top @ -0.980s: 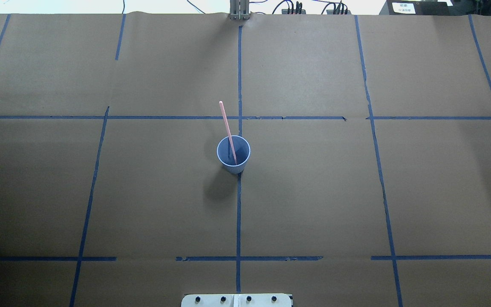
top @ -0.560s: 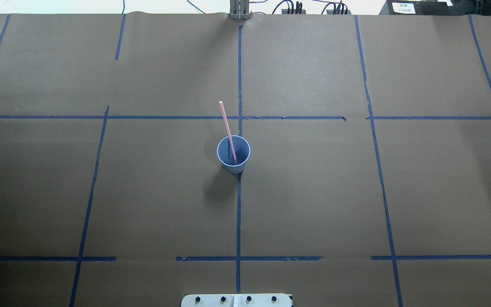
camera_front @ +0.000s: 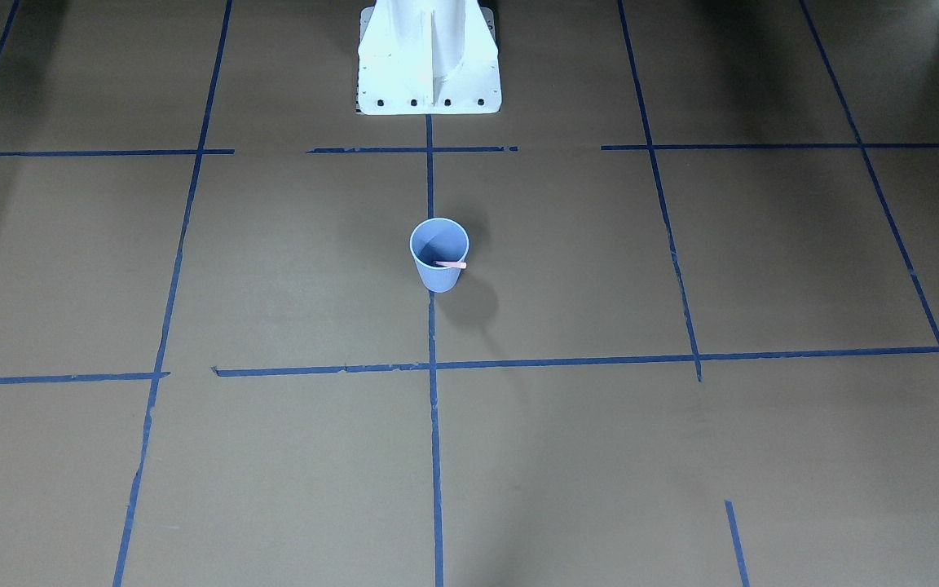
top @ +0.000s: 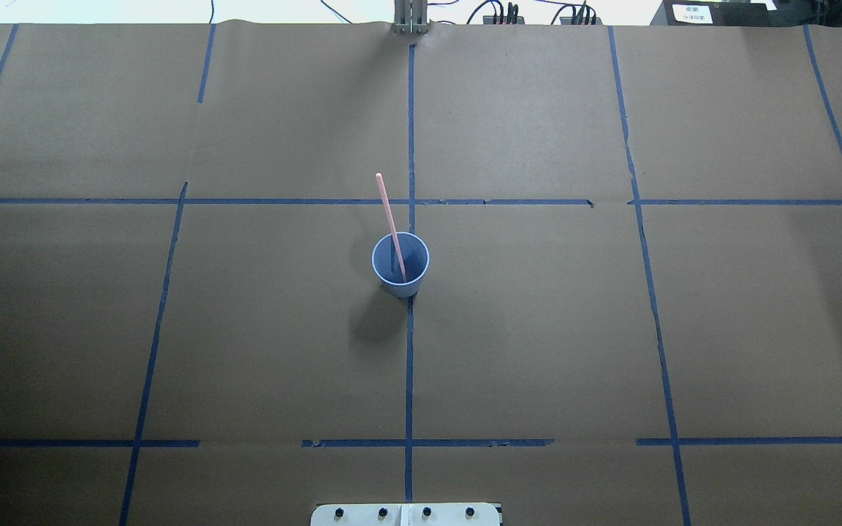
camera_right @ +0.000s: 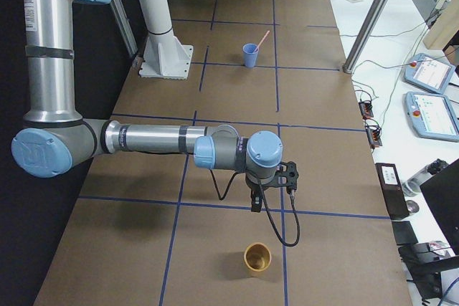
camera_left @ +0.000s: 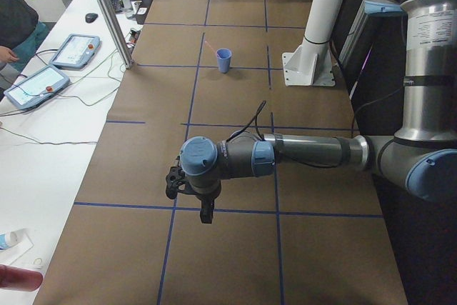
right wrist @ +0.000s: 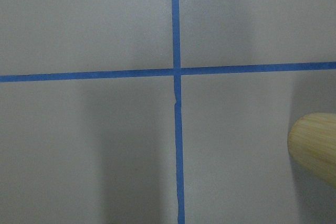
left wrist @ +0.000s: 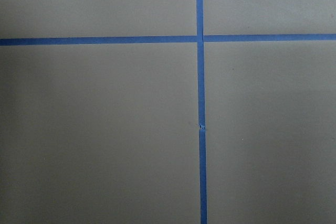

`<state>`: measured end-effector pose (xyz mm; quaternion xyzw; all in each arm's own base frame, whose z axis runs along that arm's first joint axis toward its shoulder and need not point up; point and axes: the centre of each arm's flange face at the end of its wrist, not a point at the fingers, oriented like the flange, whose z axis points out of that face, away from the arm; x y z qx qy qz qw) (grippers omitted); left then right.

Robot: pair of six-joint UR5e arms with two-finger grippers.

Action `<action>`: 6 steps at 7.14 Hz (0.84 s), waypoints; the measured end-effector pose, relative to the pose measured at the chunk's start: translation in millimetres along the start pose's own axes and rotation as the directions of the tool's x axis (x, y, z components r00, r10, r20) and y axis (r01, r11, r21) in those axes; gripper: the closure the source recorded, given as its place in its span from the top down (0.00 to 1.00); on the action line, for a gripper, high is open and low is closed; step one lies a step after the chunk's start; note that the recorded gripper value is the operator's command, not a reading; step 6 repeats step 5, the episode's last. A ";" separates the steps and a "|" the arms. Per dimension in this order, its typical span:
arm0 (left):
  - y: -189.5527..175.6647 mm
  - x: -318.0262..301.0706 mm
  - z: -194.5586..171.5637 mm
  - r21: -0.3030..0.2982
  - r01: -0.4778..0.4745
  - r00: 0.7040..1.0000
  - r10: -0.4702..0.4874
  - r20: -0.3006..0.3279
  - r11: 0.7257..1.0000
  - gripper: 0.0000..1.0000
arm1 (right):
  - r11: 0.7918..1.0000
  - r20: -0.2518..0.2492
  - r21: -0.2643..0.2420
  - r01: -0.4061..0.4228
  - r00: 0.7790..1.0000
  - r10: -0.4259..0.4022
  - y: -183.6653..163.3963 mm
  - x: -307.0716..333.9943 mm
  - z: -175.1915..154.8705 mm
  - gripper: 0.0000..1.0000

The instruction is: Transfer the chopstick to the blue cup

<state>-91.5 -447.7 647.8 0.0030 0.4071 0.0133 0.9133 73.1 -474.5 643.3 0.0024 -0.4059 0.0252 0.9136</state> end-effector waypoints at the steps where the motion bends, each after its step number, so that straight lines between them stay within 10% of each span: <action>1: -0.2 0.1 -0.2 0.000 -0.001 1.000 0.001 0.000 1.000 1.00 | 1.000 0.000 0.000 0.000 1.000 0.000 -0.1 -0.1 -0.1 1.00; 6: -1.3 1.0 -0.7 0.001 -0.003 1.000 0.003 0.000 1.000 1.00 | 1.000 0.001 0.003 0.003 1.000 -0.003 -1.5 -1.4 -1.2 1.00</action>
